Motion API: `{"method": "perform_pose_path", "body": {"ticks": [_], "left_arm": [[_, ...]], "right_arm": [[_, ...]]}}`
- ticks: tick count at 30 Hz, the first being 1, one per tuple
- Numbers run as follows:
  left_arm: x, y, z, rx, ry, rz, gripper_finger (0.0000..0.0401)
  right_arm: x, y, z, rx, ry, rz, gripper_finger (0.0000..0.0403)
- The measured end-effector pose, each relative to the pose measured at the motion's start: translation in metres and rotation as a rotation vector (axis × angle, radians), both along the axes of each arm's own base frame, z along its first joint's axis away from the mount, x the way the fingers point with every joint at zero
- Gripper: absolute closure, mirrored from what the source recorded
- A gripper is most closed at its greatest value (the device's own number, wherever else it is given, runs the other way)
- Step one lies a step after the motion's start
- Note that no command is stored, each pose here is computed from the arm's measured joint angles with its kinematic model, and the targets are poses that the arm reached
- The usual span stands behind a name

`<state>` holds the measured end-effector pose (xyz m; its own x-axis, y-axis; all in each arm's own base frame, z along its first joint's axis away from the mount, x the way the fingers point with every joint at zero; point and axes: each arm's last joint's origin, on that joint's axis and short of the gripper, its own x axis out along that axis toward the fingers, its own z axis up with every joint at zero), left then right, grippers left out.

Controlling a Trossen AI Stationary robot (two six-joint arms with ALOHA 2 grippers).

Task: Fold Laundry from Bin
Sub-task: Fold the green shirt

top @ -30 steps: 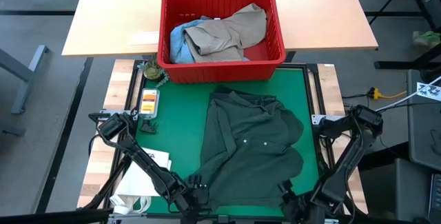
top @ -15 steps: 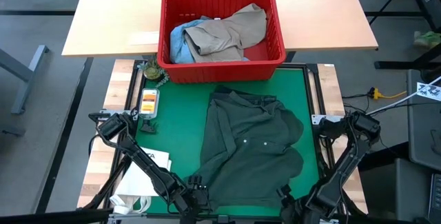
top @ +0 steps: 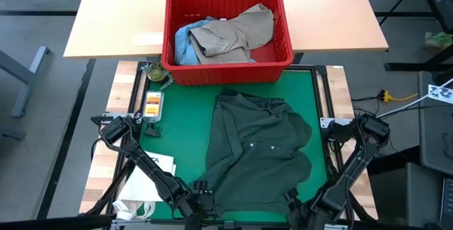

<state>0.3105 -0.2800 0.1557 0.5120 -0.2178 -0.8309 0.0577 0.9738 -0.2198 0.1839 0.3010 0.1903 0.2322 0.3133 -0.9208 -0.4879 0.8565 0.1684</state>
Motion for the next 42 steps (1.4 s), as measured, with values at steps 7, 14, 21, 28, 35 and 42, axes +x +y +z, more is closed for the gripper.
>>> {"method": "perform_pose_path", "body": {"ticks": [7,14,21,28,35,42], "left_arm": [[0.000,0.000,0.000,0.005,-0.005,0.005,0.0154],[0.000,0.000,0.000,0.005,-0.006,0.005,0.0154],[0.000,0.000,0.000,0.005,-0.006,0.005,0.0154],[0.000,0.000,0.000,0.005,-0.006,0.005,0.0154],[0.000,0.000,0.000,0.005,-0.006,0.005,0.0154],[0.000,0.000,0.000,0.005,-0.006,0.005,0.0154]], "right_arm": [[0.002,0.001,0.001,-0.020,-0.071,0.016,0.0269],[0.002,0.001,0.001,-0.013,-0.065,0.017,0.0231],[0.002,0.001,0.001,-0.012,-0.061,0.015,0.0155],[0.000,0.000,0.000,-0.006,-0.009,-0.001,0.0141],[-0.005,-0.009,-0.003,-0.118,0.023,-0.034,0.0153],[-0.005,-0.009,-0.016,-0.143,0.084,-0.140,0.0161]]}}
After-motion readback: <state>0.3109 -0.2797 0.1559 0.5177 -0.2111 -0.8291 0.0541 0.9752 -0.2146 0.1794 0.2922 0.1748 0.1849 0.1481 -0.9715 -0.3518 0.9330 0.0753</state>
